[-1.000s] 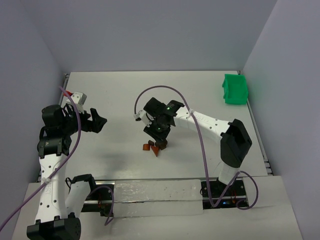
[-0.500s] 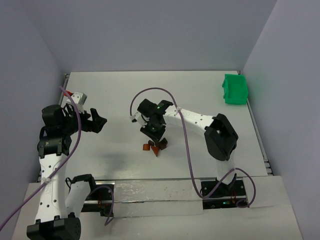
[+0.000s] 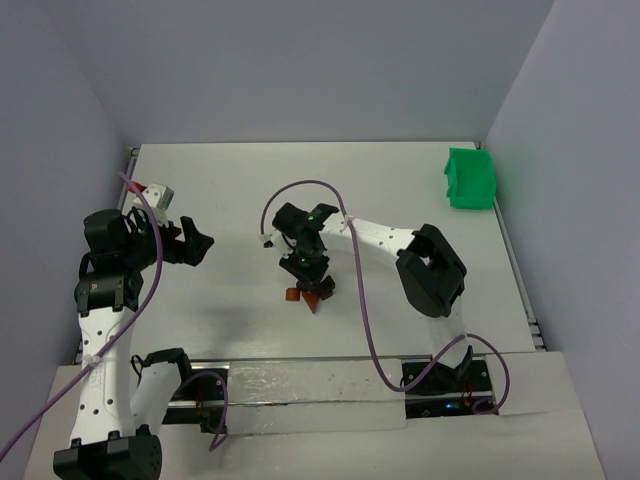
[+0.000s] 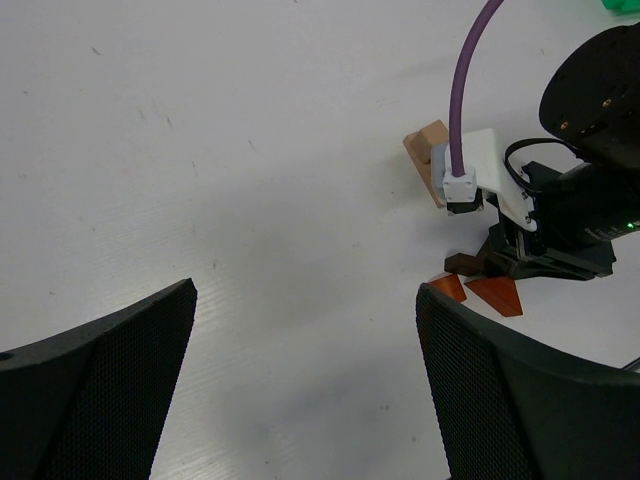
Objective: Build the wood block tower
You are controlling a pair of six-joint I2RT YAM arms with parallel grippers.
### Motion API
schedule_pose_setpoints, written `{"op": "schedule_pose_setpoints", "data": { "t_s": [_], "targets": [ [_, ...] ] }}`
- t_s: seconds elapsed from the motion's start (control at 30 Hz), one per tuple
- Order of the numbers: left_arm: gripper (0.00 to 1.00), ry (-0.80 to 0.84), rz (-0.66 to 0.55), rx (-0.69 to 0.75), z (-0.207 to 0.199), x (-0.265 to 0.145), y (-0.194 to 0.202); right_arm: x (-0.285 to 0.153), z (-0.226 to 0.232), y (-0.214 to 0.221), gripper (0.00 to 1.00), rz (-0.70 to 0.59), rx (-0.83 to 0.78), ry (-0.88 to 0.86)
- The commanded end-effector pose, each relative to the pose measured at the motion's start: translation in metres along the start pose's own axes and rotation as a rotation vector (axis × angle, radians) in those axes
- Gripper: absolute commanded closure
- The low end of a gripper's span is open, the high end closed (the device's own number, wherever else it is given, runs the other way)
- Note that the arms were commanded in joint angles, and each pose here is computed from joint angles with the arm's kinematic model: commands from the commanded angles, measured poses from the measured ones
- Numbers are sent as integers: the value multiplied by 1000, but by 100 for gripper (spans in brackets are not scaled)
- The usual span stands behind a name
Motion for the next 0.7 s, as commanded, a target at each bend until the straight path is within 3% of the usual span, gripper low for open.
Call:
{"op": "schedule_pose_setpoints", "data": {
  "t_s": [0.0, 0.3, 0.4, 0.53, 0.67],
  "targets": [
    [4, 14, -27, 18, -1, -1, -7, -29, 3, -30, 71, -122, -83, 23],
    [4, 18, -25, 18, -2, -1, -7, -35, 15, -55, 68, -122, -263, 37],
    [4, 18, -22, 19, -2, -1, -7, -28, 20, -61, 59, -101, -324, 13],
    [3, 15, -23, 15, -2, -1, -8, -18, 18, -67, 36, -87, -381, 5],
    [3, 17, -21, 14, -1, 0, -8, -8, 15, -68, 33, -66, -427, 13]
  ]
}}
Point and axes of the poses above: each gripper's point midway between its finger pads, its own x axis out along the fingers, its own z axis along the line the jaws close on, y = z × x, the point moved 5 cm from there along -x, back along the fingers, and after that the axes turned 9 degrees about -x, right-handed, at the moved point
